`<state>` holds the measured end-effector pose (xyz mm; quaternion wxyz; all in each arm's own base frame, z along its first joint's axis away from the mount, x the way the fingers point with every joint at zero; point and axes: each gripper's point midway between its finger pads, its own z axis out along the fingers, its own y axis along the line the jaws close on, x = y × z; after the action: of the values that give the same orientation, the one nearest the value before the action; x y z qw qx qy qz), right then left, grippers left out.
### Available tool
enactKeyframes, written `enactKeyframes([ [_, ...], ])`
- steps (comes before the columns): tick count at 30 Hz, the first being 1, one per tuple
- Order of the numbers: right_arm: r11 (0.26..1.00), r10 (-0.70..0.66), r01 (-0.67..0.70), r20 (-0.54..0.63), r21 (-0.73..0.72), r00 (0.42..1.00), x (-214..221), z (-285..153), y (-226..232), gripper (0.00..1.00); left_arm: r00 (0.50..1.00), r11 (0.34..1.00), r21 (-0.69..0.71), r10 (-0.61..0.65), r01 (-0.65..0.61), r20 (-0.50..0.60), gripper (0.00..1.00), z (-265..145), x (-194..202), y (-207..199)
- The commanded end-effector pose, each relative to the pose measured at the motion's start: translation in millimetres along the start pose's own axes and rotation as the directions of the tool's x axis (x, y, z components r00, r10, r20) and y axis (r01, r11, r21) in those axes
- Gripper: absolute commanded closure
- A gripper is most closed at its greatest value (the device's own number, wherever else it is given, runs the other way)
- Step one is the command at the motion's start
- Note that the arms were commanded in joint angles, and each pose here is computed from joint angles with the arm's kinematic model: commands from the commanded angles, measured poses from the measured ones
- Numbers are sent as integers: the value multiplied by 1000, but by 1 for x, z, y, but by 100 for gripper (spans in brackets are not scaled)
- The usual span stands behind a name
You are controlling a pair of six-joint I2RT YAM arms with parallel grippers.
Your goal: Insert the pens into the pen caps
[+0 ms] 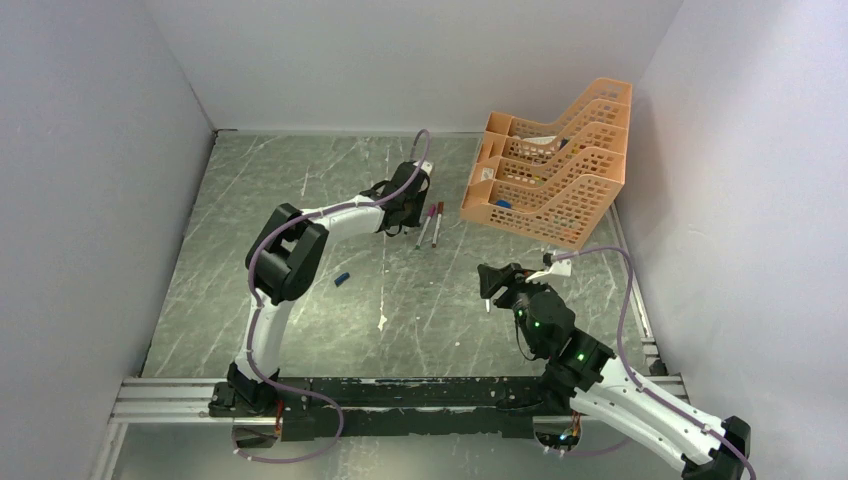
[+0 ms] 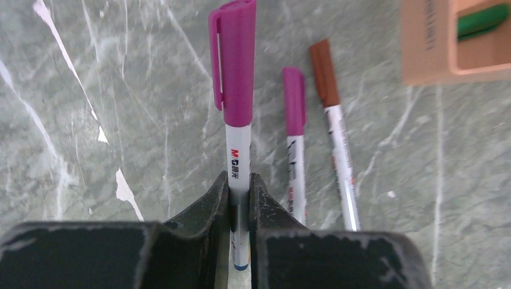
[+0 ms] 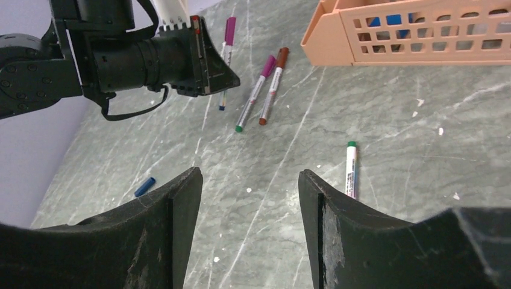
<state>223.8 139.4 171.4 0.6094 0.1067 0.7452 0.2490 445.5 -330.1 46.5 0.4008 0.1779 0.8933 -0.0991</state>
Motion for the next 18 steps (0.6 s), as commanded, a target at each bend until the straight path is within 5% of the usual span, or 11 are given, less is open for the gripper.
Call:
enactKeyframes([
  [1, 999, -15, 13, 34, 51, 999, -15, -2, -5, 41, 990, 999, 38, -30, 36, -134, 83, -1, 22, 0],
  [11, 995, -53, 52, 8, 83, 999, -7, 3, -10, 42, 960, 983, 146, -65, 108, -271, 72, -5, 50, -19],
  [18, 939, -173, 216, -173, 267, 969, 15, 2, -40, 38, 951, 981, 160, -59, 112, -302, 61, -8, 55, -22],
])
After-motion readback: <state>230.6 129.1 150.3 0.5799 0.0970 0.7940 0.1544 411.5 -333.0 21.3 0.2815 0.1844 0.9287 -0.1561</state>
